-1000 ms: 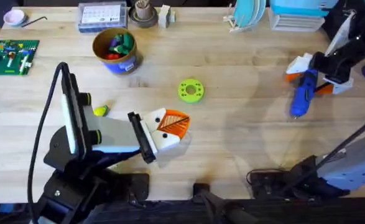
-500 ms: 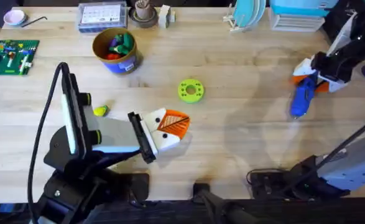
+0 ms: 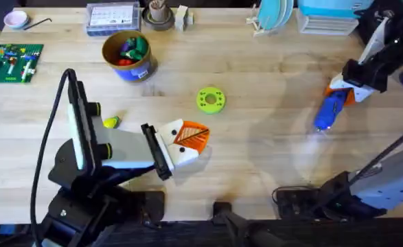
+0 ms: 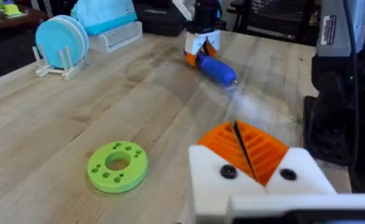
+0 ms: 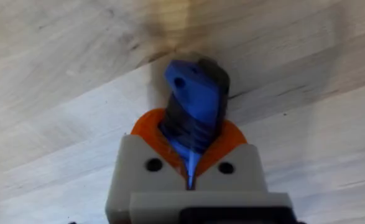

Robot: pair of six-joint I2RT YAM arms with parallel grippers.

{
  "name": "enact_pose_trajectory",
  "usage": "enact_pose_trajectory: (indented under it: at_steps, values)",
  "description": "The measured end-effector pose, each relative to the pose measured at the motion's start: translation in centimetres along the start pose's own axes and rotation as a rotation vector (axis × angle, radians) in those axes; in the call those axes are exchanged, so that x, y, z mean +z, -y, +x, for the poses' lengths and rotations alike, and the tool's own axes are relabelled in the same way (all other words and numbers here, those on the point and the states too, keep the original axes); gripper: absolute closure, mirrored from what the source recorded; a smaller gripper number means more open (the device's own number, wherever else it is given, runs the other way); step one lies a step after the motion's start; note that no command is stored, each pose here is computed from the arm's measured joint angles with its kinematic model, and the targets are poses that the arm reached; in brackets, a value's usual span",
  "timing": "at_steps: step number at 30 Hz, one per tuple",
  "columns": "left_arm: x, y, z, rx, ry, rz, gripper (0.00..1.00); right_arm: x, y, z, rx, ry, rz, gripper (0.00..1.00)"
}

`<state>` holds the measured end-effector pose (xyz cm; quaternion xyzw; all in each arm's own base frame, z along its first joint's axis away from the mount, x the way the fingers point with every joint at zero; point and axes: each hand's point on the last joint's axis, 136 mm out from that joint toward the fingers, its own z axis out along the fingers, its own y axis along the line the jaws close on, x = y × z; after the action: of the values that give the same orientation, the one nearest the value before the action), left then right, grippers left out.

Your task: Pick up the gripper from the table and insert it into the empty holder that is missing its gripper. Then pick up a screw, insert it into the mounting hole, and use the screwdriver to tighten it. Finally, clean up the table by picking up the vegetable and placing it into the bucket.

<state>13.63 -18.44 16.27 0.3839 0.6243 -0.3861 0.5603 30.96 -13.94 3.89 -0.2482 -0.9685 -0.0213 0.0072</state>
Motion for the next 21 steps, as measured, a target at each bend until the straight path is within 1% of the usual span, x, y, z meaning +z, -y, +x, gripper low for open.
enact_pose_trajectory:
  at_steps: [2, 5, 7, 11, 15, 21]
  values:
    - [0.0, 0.0, 0.0, 0.0, 0.0, 0.0, 0.997, -0.8, -0.2, 0.0, -0.005, 0.002, -0.003, 0.977]
    - [0.0, 0.0, 0.0, 0.0, 0.0, 0.0, 0.997, -3.2, -0.7, -0.5, -0.018, 0.06, -0.007, 0.977]
    - [0.0, 0.0, 0.0, 0.0, 0.0, 0.0, 0.997, -5.9, -1.3, -0.9, -0.033, 0.137, -0.013, 0.977]
    - [0.0, 0.0, 0.0, 0.0, 0.0, 0.0, 0.997, -12.6, -2.8, -1.4, -0.076, 0.338, -0.032, 0.977]
    - [0.0, -0.1, 0.0, 0.0, 0.0, -0.003, 0.997, -18.4, -3.9, -0.7, -0.107, 0.52, -0.065, 0.977]
    - [0.0, -0.4, 0.0, 0.001, 0.0, -0.023, 0.997, -23.9, -5.4, 0.8, -0.145, 0.701, -0.165, 0.977]
